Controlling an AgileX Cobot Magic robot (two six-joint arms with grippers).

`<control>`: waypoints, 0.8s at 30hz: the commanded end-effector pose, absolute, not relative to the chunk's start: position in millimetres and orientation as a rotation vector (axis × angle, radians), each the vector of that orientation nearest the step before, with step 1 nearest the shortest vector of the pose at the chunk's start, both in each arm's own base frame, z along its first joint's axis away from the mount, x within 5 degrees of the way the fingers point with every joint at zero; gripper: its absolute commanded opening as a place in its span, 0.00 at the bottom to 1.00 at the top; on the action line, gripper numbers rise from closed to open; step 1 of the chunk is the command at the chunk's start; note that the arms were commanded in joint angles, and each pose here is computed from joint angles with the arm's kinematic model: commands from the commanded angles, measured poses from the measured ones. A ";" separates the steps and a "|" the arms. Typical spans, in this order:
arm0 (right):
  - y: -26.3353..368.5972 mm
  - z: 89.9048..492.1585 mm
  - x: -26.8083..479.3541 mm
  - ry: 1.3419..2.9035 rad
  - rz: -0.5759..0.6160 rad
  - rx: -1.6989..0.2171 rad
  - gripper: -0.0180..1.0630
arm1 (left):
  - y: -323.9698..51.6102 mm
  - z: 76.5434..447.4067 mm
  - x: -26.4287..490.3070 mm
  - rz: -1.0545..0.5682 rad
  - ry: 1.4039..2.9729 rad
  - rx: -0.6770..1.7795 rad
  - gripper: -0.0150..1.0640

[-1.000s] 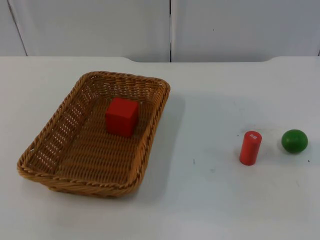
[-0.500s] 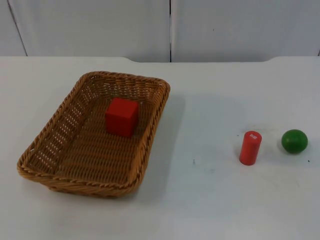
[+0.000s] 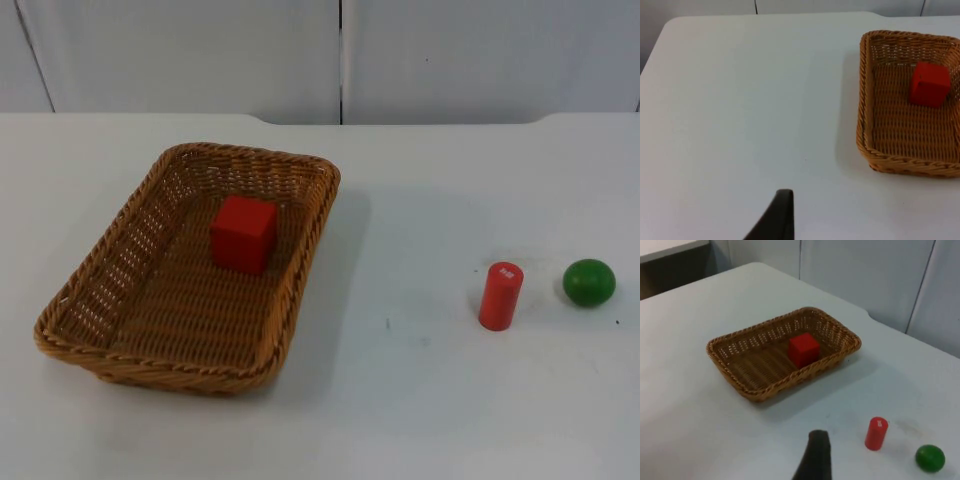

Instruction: Pick up the basket with the left hand and place the object to the left of the red cylinder into the basket with the right hand.

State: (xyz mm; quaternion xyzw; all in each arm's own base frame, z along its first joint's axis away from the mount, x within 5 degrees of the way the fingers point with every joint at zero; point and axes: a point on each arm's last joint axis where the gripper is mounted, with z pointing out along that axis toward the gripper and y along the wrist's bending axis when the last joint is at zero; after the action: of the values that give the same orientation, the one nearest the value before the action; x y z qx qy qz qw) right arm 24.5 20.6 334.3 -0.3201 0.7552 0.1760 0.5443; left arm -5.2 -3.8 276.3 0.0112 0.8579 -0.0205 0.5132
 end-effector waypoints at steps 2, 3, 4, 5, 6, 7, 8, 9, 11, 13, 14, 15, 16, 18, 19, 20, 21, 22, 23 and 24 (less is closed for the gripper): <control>16.0 328.0 20.8 1.829 0.408 -0.750 0.65 | -3.9 274.8 -5.0 -0.060 2.063 0.028 0.99; 16.0 328.0 20.8 1.829 0.408 -0.750 0.65 | -3.9 274.8 -5.0 -0.060 2.063 0.028 0.99; 15.6 327.4 20.1 1.834 0.411 -0.749 0.65 | -3.9 274.8 -5.0 -0.060 2.063 0.028 0.99; 14.4 325.7 18.8 1.853 0.411 -0.749 0.65 | -3.9 274.8 -5.0 -0.060 2.063 0.028 0.99; 12.8 323.9 17.0 1.870 0.410 -0.750 0.65 | -3.9 274.8 -5.0 -0.060 2.063 0.028 0.99; 10.8 321.5 14.3 1.891 0.409 -0.757 0.65 | -3.9 274.8 -5.0 -0.060 2.063 0.028 0.99; 9.7 320.7 12.8 1.895 0.410 -0.758 0.65 | -3.9 274.8 -5.0 -0.060 2.063 0.028 0.99; 9.7 320.7 12.8 1.895 0.410 -0.758 0.65 | -3.9 274.8 -5.0 -0.060 2.063 0.028 0.99; 5.1 317.9 7.9 1.902 0.409 -0.756 0.65 | -3.9 274.8 -5.0 -0.060 2.063 0.028 0.99; 1.9 317.4 4.2 1.892 0.419 -0.742 0.65 | -3.9 274.8 -5.0 -0.060 2.063 0.028 0.99; -0.2 316.2 1.8 1.887 0.425 -0.733 0.65 | -3.9 274.8 -5.0 -0.060 2.063 0.028 0.99; -0.2 316.2 1.8 1.887 0.425 -0.733 0.65 | -3.9 274.8 -5.0 -0.060 2.063 0.028 0.99; -0.6 315.4 1.3 1.884 0.425 -0.732 0.65 | -3.9 274.8 -5.0 -0.060 2.063 0.028 0.99; -2.6 307.7 -0.9 1.884 0.431 -0.725 0.65 | -3.9 274.8 -5.0 -0.060 2.063 0.028 0.99; -3.1 303.2 -1.5 1.885 0.434 -0.720 0.65 | -3.9 274.8 -5.0 -0.060 2.063 0.028 0.99; -2.8 297.6 -1.4 1.897 0.442 -0.713 0.65 | -3.9 274.8 -5.0 -0.060 2.063 0.028 0.99; -2.8 297.6 -1.4 1.897 0.442 -0.713 0.65 | -3.9 274.8 -5.0 -0.060 2.063 0.028 0.99; -3.4 290.8 -2.4 1.904 0.454 -0.699 0.65 | -3.9 274.8 -5.0 -0.060 2.063 0.028 0.99; -4.4 290.3 -3.5 1.905 0.457 -0.694 0.65 | -3.9 274.8 -5.0 -0.060 2.063 0.028 0.99; -6.1 289.0 -5.8 1.904 0.461 -0.694 0.65 | -3.9 274.8 -5.0 -0.060 2.063 0.028 0.99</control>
State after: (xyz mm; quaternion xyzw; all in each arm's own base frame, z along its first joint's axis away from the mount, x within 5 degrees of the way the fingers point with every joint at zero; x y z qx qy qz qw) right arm -4.6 -5.5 290.7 -0.2931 0.7902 0.1865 0.5048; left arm -5.2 -3.8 276.3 0.0112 0.8579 -0.0205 0.5132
